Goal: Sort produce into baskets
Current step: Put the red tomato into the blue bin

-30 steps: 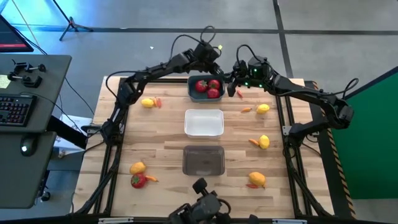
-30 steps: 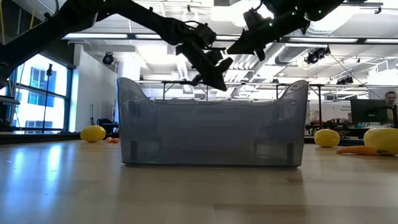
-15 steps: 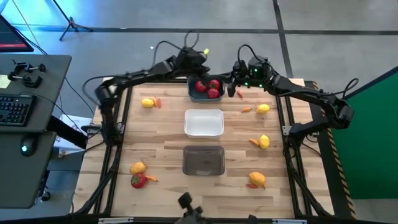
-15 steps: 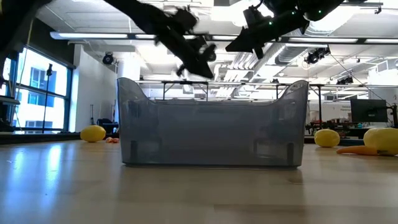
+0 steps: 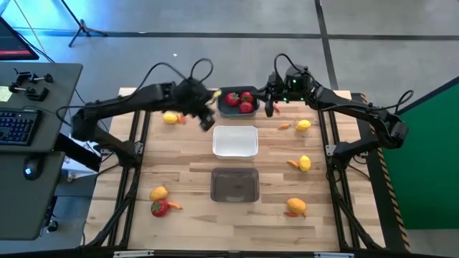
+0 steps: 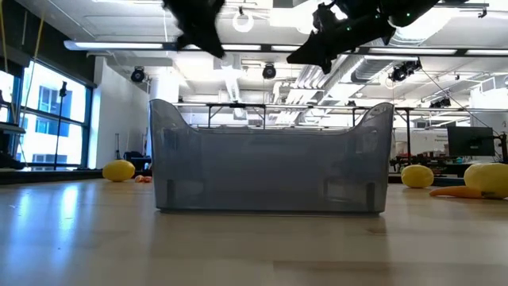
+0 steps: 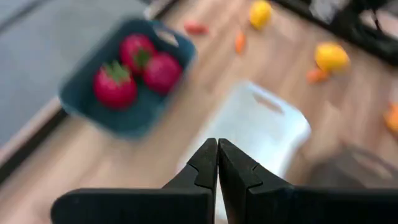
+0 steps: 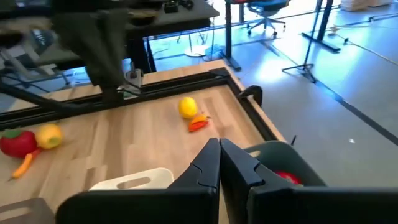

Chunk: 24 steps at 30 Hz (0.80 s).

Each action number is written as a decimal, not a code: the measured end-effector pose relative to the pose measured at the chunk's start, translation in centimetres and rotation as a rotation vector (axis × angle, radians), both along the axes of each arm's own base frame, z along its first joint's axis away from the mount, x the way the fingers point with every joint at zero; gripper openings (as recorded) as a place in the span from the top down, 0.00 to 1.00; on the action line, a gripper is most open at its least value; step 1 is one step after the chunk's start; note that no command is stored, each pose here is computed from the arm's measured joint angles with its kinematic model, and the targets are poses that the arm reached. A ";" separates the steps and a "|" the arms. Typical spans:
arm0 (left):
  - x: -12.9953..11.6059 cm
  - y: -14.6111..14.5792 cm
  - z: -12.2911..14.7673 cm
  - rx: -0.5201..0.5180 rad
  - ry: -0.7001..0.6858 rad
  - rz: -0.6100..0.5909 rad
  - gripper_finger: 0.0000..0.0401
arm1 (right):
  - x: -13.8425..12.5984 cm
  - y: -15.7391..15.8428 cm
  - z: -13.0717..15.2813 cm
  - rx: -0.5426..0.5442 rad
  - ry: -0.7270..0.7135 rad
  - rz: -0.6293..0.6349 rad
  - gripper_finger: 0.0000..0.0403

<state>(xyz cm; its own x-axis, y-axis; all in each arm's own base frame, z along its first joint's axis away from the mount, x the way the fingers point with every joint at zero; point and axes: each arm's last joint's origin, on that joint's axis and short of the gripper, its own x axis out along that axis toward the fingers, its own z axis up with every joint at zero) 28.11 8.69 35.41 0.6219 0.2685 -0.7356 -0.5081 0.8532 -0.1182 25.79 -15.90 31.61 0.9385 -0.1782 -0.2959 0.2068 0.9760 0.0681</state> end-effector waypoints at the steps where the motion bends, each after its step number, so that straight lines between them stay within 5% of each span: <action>1: -0.7 -1.0 0.3 -0.024 0.023 -0.006 1.00 | 0.0 0.0 0.0 0.004 -0.002 0.012 1.00; 15: -7.1 -13.5 2.1 -0.397 0.201 -0.293 1.00 | 0.1 0.4 -0.4 0.047 0.028 0.023 1.00; 24: -10.7 -21.1 1.8 -0.510 0.347 -0.405 1.00 | 0.4 1.0 -0.4 0.094 0.023 0.026 1.00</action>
<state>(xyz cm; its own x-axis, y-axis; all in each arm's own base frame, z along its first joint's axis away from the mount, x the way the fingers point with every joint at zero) 17.45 -12.38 37.17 0.3088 -0.3613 -0.8798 -0.2447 0.8637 -0.4405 26.22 -14.87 31.22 0.9350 -0.1244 -0.3321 0.1844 0.9705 0.1556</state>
